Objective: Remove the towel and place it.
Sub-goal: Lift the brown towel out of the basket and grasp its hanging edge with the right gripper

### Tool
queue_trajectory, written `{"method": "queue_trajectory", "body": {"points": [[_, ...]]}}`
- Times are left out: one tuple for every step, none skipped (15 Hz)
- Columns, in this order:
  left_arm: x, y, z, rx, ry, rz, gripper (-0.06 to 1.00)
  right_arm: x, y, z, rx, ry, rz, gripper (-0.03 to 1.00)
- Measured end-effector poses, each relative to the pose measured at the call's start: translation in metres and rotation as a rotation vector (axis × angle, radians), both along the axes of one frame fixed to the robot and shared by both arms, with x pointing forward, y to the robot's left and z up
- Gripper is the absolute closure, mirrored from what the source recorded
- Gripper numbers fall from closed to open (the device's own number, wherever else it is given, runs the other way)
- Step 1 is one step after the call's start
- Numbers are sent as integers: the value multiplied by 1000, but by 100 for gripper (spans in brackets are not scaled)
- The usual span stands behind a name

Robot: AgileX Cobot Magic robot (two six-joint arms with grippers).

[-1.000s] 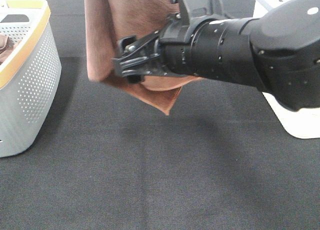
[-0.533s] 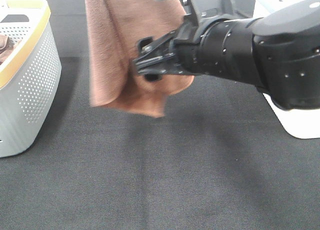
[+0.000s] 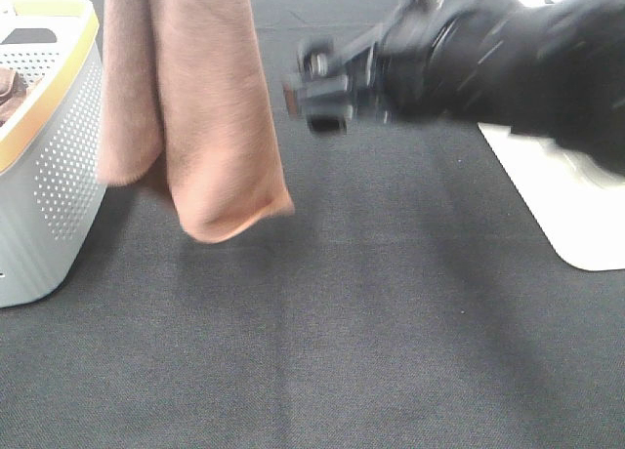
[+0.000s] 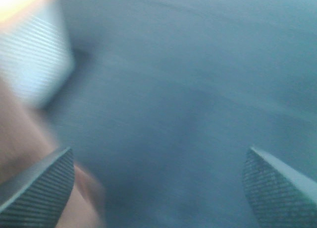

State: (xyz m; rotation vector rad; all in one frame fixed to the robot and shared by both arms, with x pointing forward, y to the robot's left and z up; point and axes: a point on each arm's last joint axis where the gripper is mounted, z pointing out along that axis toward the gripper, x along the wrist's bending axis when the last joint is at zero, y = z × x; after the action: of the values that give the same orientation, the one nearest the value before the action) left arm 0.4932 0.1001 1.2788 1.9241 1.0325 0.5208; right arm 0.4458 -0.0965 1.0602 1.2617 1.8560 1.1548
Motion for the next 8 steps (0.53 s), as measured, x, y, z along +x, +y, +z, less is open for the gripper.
{"method": "queue_trajectory", "body": {"points": [[0, 0, 1, -4, -6, 1, 94, -6, 2, 9, 50, -4, 72, 10], [1, 0, 1, 0, -9, 5, 94, -14, 4, 18, 98, -10, 157, 10], [1, 1, 1, 3, -12, 9, 94, -19, 7, 25, 137, -12, 223, 10], [1, 1, 1, 6, -14, 12, 94, -24, 9, 29, 169, -10, 281, 10], [2, 1, 1, 10, -18, 15, 94, -29, 13, 30, 195, -1, 342, 10], [2, 2, 1, 14, -21, 19, 94, -33, 18, 31, 214, 7, 408, 11], [2, 2, 1, 11, -24, 21, 94, -39, 23, 32, 227, 10, 507, 12], [2, 1, 2, -6, -28, 14, 94, -42, 26, 32, 220, 7, 553, 14]]}}
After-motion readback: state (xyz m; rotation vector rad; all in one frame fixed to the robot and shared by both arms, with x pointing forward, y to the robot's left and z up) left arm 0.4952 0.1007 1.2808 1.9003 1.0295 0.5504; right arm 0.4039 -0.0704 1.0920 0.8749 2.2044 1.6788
